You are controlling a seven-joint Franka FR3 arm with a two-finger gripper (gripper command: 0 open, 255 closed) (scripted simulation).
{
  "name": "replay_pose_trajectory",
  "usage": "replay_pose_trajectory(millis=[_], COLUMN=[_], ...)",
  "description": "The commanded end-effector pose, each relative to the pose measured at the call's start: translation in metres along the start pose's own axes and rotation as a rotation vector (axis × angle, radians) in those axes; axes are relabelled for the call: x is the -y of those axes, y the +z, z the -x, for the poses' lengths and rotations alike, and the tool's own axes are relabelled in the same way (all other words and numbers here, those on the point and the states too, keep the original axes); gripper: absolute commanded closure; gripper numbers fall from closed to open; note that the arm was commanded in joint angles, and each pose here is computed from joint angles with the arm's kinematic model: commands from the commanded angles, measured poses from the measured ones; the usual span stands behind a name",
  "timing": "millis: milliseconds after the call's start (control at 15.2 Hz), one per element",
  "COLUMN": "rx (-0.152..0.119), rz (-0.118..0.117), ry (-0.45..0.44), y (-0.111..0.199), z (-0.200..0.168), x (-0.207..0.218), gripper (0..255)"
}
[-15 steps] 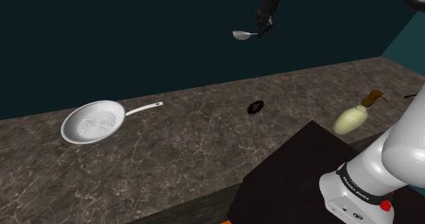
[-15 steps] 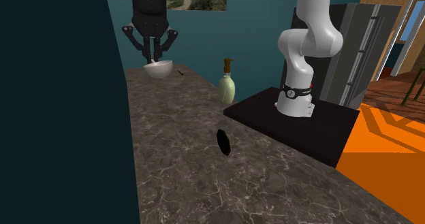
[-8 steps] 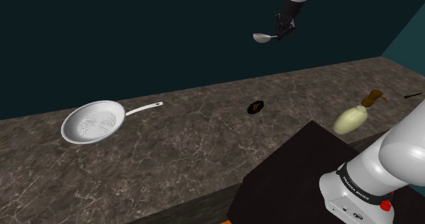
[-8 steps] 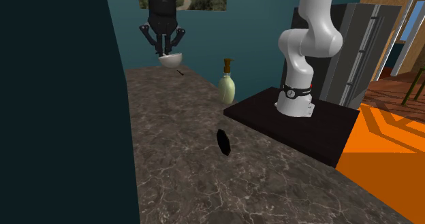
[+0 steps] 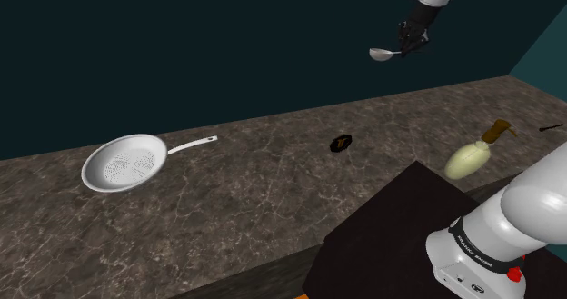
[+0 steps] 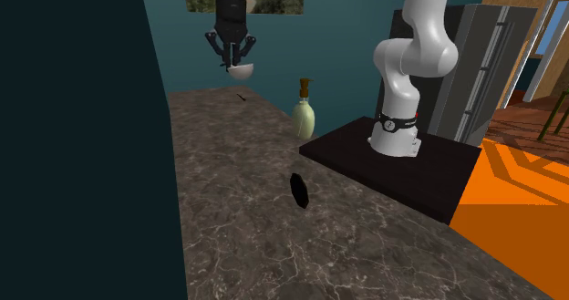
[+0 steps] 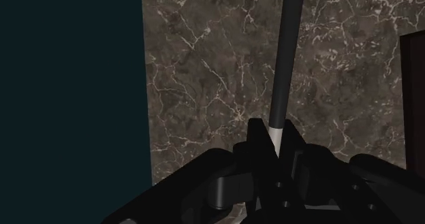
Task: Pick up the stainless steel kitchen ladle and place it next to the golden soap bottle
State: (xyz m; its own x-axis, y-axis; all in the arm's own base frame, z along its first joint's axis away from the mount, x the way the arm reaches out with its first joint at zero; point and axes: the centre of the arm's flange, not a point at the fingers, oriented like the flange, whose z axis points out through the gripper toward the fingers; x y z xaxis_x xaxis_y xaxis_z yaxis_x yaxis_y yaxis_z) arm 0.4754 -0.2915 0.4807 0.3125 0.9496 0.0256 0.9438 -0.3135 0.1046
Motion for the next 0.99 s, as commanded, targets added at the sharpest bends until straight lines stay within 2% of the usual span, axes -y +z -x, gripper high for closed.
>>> replay_pose_trajectory(millis=[0,924], rx=[0.000,0.000], rz=[0.000,0.000], ry=[-0.001,-0.001], y=[-0.001,-0.014], z=[0.021,0.183], x=[0.011,0.100], gripper=[255,255])
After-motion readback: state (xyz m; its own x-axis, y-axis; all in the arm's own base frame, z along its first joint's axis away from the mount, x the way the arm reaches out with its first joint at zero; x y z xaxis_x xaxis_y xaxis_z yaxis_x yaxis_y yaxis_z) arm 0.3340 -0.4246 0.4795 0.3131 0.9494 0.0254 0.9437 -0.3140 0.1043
